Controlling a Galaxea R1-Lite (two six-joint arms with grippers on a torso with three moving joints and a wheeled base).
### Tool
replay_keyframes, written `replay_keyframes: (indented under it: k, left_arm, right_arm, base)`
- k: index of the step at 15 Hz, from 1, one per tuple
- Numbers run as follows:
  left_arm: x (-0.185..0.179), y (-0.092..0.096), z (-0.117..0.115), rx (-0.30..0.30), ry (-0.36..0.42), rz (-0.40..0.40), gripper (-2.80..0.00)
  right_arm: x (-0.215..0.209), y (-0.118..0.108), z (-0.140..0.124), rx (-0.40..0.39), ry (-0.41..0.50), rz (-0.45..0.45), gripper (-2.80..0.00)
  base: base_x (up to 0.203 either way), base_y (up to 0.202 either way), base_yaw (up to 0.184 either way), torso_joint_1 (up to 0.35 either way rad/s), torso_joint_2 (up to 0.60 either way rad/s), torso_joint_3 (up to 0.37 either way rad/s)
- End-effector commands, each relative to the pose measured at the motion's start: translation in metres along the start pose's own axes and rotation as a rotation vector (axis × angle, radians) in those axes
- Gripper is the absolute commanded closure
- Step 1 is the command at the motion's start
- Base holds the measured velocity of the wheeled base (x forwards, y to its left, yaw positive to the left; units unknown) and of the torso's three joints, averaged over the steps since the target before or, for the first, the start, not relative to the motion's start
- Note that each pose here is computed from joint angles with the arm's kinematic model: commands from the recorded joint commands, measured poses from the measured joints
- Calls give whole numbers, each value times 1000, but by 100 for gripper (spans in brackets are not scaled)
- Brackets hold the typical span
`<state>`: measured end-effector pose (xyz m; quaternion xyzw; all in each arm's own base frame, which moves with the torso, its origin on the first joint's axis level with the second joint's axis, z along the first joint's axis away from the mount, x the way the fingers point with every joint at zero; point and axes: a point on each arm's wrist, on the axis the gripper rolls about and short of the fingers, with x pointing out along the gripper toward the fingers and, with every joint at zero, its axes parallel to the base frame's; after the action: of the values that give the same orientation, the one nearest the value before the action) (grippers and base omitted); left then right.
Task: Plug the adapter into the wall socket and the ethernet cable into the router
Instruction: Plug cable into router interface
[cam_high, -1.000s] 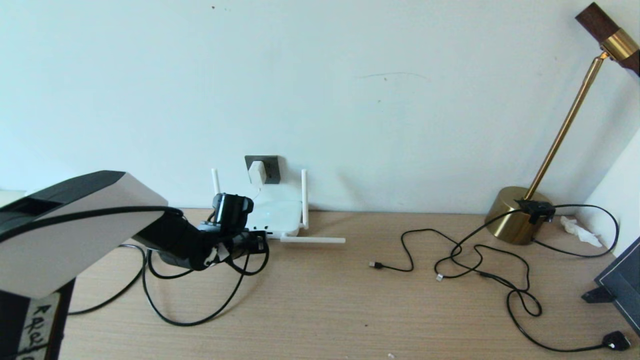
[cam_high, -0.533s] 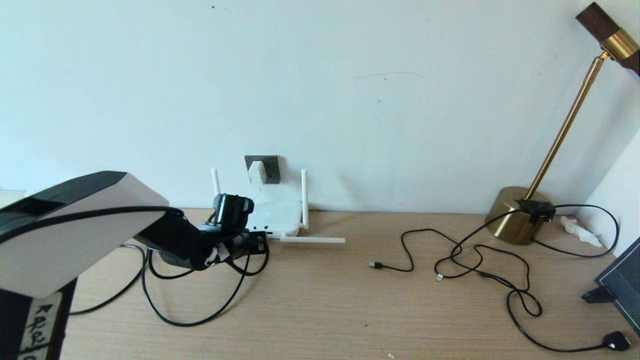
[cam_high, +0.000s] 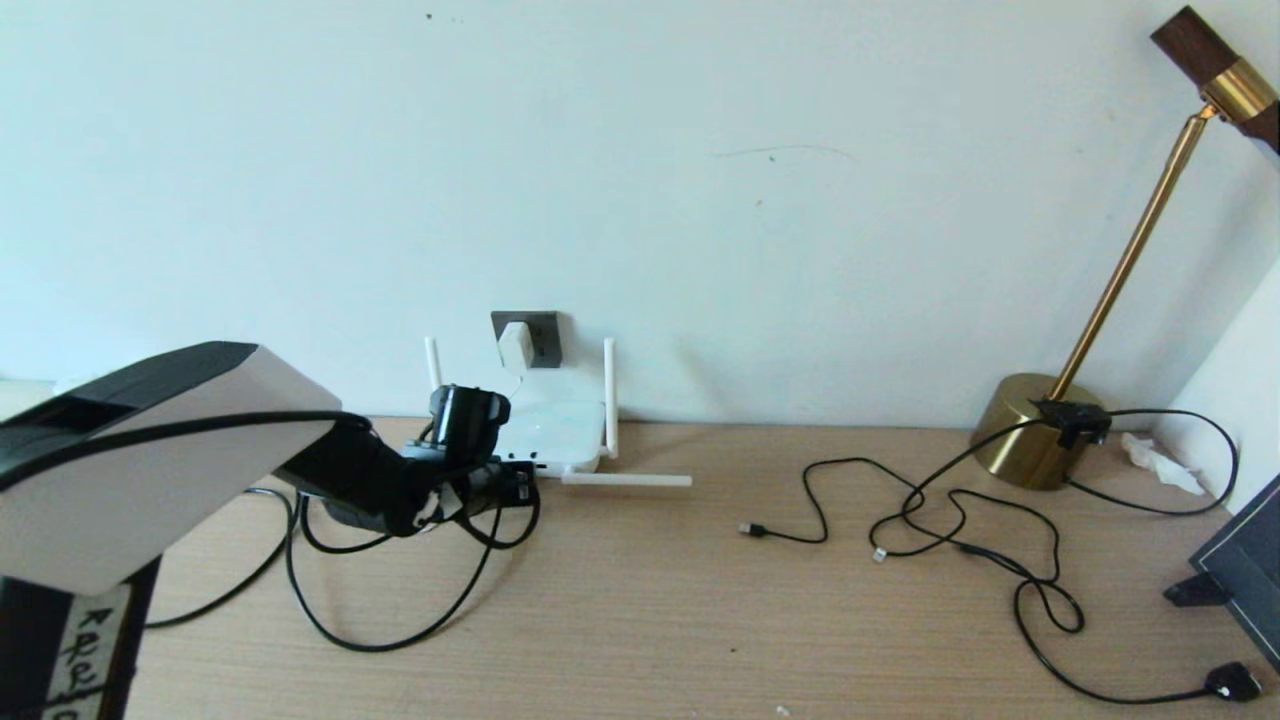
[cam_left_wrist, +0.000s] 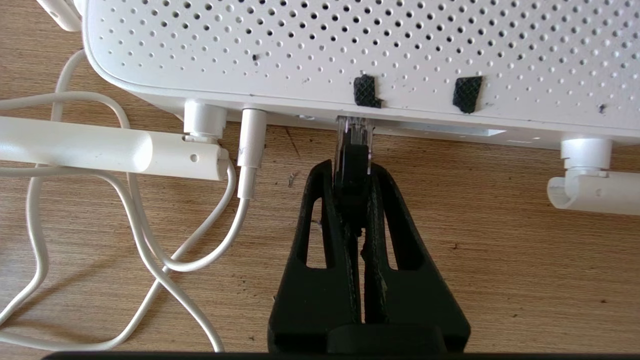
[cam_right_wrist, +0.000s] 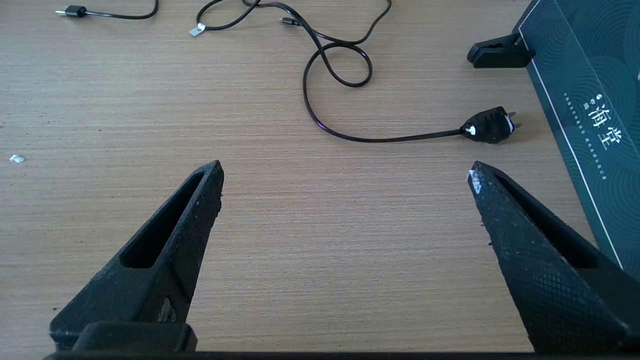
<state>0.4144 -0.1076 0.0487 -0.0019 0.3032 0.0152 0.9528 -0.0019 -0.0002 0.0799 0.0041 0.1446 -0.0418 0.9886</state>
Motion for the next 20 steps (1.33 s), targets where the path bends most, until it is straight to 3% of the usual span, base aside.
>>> replay_keyframes:
  k: [1, 20]
  left_arm:
    - [2, 0, 1, -5, -11, 1, 0]
    - [0, -6, -1, 6, -6, -10, 0]
  right_arm:
    - [0, 0, 0, -2, 1, 0, -280]
    - [0, 0, 0, -1, -1, 0, -280]
  base:
    - [0, 0, 0, 0, 0, 0]
    - [0, 0, 0, 0, 0, 0]
